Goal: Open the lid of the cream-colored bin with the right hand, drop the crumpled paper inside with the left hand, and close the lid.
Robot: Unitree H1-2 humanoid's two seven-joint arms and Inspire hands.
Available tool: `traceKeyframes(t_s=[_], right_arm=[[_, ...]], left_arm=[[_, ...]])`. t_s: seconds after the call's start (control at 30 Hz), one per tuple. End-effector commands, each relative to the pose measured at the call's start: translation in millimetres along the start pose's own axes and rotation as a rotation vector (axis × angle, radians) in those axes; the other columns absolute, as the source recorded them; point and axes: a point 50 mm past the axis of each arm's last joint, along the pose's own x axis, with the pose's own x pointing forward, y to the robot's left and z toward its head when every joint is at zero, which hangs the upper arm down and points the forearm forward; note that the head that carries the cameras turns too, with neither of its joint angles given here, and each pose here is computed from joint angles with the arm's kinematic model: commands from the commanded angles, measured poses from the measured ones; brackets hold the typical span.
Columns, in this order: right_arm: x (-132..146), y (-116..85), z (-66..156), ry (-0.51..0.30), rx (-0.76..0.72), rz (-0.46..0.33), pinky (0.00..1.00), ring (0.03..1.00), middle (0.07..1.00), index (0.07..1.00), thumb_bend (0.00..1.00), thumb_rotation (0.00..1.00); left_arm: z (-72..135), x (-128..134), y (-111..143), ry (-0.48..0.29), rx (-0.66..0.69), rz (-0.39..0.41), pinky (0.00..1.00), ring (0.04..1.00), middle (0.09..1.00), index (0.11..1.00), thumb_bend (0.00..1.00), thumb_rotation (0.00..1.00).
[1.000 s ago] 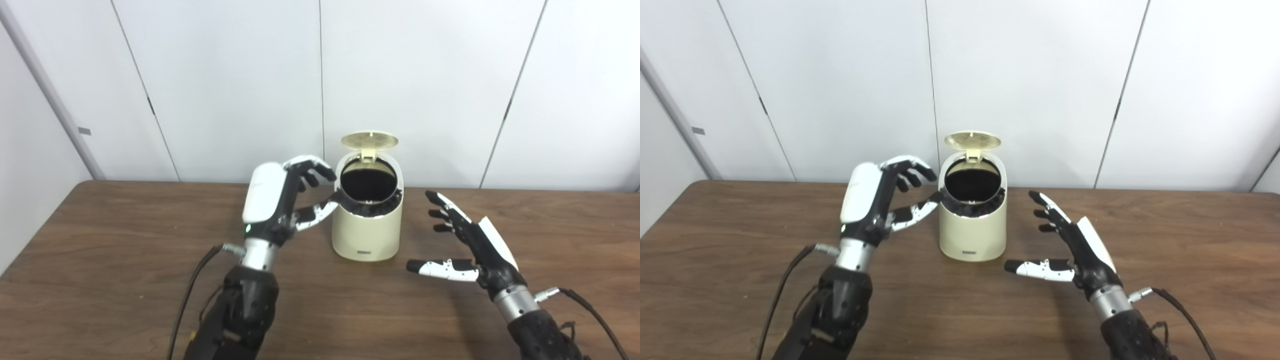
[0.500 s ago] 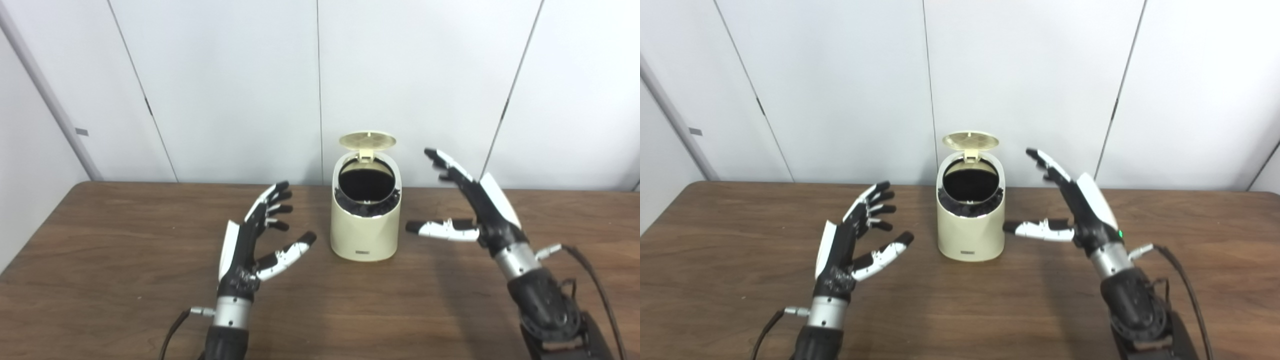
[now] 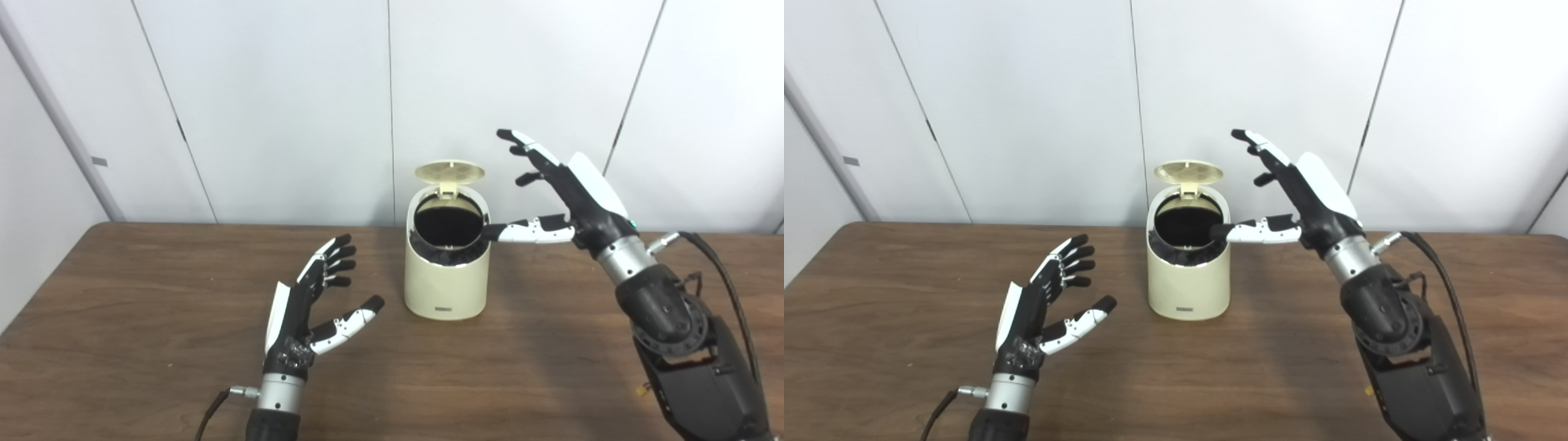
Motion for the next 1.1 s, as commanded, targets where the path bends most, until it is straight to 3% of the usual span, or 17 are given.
traceKeyframes(t_s=[0.0,0.4,0.57,0.73,0.87,1.07], right_arm=[[16.5,-23.1,24.9,-0.088,-0.055,-0.048,0.75,0.955,0.952,0.938,0.84,0.5],[30.1,-25.1,36.1,-0.067,-0.193,0.009,0.69,0.975,0.947,0.899,0.83,0.56],[33.0,-25.2,35.2,-0.073,-0.236,0.032,0.78,0.984,0.926,0.895,0.83,0.59],[36.1,-27.1,34.3,-0.11,-0.373,0.068,0.97,1.0,0.893,0.884,0.82,0.61],[39.3,-27.8,34.2,-0.162,-0.491,0.071,1.0,1.0,0.832,0.846,0.83,0.6],[40.4,-27.8,34.5,-0.187,-0.522,0.064,1.0,1.0,0.796,0.815,0.84,0.63]], left_arm=[[8.5,8.5,0.7,-0.065,-0.012,0.01,0.7,0.768,0.816,0.868,0.7,0.25],[8.8,11.4,-1.3,-0.06,-0.009,0.008,0.7,0.757,0.804,0.855,0.69,0.24],[9.2,11.6,-1.9,-0.057,-0.015,0.005,0.68,0.758,0.804,0.856,0.69,0.22],[9.4,10.8,-2.1,-0.054,-0.009,0.007,0.66,0.749,0.796,0.847,0.7,0.22],[9.2,9.8,-2.2,-0.051,-0.01,0.006,0.65,0.749,0.802,0.846,0.7,0.22],[10.0,8.6,-3.6,-0.046,-0.016,0.004,0.65,0.751,0.805,0.842,0.7,0.23]])
